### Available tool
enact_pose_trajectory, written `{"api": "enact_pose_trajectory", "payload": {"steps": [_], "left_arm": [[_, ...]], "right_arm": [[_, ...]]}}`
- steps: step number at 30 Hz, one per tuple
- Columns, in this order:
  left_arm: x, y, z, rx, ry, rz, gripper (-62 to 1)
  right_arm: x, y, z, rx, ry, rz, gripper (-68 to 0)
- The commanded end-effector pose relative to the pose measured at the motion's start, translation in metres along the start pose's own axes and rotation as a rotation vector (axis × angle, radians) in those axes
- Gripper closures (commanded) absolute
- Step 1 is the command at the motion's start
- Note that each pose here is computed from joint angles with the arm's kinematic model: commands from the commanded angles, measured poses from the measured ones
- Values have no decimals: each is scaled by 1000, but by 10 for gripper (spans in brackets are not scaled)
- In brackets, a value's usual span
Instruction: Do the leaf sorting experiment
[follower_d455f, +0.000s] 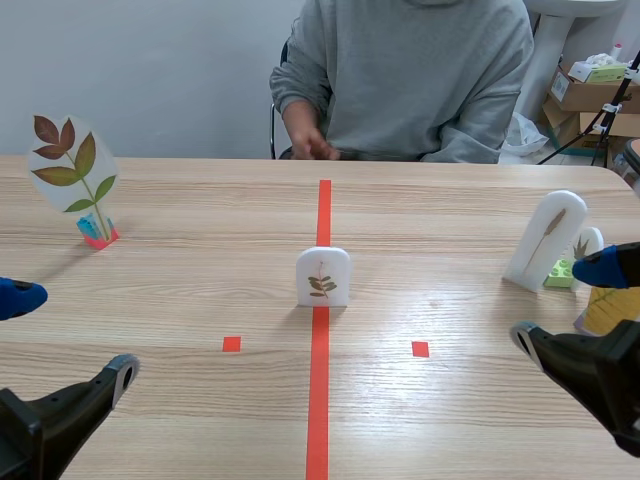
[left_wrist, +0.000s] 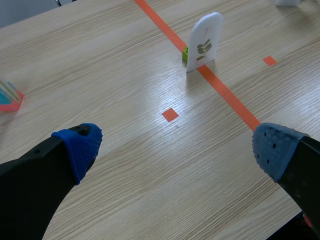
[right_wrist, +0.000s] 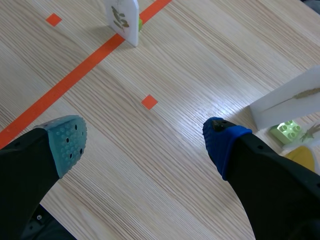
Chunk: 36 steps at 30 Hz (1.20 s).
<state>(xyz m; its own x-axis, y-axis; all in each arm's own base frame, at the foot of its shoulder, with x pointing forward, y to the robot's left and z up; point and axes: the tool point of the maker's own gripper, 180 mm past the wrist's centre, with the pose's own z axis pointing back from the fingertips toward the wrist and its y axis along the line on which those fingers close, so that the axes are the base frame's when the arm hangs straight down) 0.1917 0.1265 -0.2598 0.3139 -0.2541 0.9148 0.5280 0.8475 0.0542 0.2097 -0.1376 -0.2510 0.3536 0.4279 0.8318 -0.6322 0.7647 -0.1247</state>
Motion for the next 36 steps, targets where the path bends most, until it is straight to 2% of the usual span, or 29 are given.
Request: {"api": "enact_pose_trajectory", "payload": {"steps": [1, 21, 36], "left_arm": [[5, -1, 0, 1, -23, 9, -623], [5, -1, 0, 1, -21, 9, -623], [5, -1, 0, 1, -21, 9, -623]], "right_arm": [[2, -2, 1, -2, -4, 6, -477], [-7, -4, 2, -12, 43, 24, -477], [-7, -4, 1, -12, 42, 24, -477]]}}
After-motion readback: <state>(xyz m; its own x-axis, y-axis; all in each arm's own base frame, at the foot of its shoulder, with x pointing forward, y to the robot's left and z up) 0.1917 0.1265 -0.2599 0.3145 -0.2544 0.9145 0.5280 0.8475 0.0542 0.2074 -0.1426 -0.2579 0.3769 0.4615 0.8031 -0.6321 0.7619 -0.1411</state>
